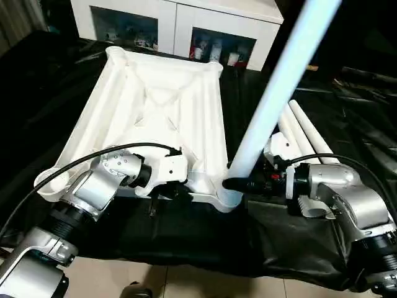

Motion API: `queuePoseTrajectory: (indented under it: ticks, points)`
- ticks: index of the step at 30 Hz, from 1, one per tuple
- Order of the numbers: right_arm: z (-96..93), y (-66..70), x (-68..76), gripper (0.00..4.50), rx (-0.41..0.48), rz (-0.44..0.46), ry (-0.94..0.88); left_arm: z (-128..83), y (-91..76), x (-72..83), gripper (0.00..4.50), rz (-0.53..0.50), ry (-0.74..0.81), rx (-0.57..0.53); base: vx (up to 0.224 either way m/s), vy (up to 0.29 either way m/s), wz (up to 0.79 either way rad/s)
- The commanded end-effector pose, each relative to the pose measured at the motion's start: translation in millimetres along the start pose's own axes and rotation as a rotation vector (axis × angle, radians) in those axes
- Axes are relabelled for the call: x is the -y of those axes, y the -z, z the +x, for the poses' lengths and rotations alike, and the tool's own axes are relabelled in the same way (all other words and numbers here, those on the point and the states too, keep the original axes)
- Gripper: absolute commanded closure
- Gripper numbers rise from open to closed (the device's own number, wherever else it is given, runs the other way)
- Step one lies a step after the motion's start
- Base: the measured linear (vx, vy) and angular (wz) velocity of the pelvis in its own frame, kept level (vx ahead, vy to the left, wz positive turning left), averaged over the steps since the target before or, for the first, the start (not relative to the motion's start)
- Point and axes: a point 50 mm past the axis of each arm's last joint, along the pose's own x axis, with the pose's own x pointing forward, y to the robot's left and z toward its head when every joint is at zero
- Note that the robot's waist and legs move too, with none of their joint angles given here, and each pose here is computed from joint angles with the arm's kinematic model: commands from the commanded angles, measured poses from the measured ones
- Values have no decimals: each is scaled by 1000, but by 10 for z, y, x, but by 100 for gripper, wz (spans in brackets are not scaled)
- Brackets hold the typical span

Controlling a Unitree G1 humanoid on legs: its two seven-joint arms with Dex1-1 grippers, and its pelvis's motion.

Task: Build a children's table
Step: Insert table leg to table base

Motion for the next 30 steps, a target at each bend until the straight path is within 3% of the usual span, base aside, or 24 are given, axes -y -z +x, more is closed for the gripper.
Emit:
queuePoseTrajectory:
  ticks: [1,6,12,18,30]
  points:
    - [74,366,-141,266,-145,135,-112,-11,67,-4,450,-11,-12,-53,0,0,0]
    - [87,351,-139,266,-158,130,-141,-18,72,-8,450,-12,-15,-55,0,0,0]
    - [132,361,-31,266,-141,119,-53,-12,64,-17,450,-12,-18,-53,0,0,0]
    - [78,494,119,266,-66,209,111,-4,59,-23,450,-13,-19,-50,0,0,0]
    - [-77,697,150,266,0,306,243,-10,63,-30,450,-10,-20,-55,0,0,0]
